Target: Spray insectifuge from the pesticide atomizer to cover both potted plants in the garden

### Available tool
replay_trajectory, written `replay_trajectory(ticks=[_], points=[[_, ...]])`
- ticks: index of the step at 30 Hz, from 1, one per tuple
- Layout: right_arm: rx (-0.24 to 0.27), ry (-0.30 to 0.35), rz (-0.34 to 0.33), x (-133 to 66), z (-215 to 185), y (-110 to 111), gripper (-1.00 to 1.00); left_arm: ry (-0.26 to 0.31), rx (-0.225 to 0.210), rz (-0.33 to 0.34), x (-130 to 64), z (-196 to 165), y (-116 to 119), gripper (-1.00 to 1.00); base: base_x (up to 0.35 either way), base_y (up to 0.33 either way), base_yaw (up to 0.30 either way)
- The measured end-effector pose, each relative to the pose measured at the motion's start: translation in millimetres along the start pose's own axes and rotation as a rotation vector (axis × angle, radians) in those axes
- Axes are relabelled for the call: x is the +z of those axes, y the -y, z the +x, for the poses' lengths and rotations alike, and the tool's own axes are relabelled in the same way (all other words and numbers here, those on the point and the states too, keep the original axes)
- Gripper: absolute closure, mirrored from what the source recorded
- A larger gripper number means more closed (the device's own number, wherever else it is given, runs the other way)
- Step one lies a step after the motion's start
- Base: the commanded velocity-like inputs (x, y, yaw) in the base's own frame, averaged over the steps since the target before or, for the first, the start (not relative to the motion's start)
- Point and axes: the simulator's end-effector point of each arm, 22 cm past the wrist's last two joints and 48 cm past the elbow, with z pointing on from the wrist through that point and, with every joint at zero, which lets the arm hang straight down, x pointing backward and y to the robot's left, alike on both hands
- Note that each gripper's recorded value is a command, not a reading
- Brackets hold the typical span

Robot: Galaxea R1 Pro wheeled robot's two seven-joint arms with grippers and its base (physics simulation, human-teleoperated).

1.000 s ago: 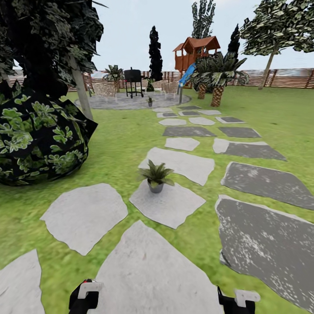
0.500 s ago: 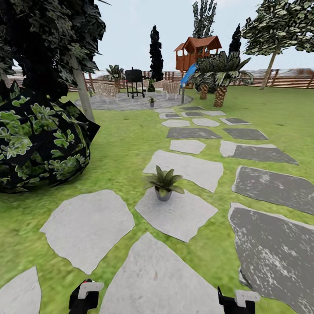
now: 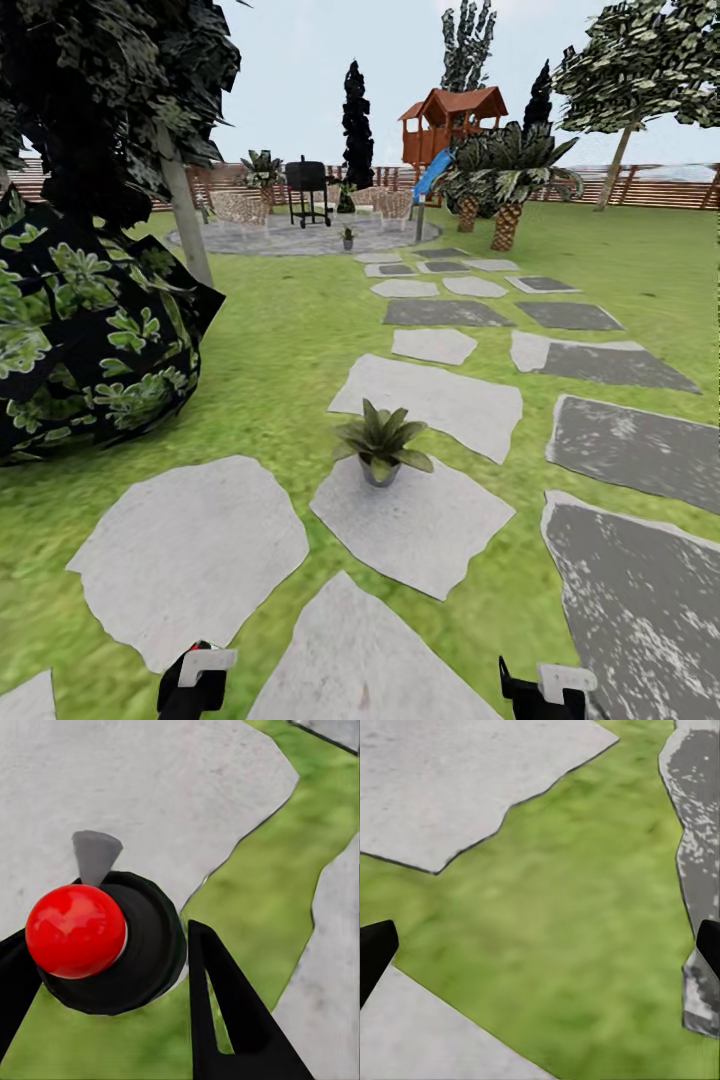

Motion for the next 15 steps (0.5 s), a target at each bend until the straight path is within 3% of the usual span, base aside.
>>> replay_trajectory(ticks=[9,15], points=[[0.001,0.003,0.0,-0.1,-1.4,-0.1,-1.0,0.003,0.0,0.0,-0.3,-1.4,-0.1,1.0,0.336,0.012,-0.223],[0.001,0.005,0.0,-0.2,-2.6,-0.1,-1.0,0.006,-0.001,0.0,-0.4,-2.8,-0.2,1.0,0.316,0.132,-0.243]])
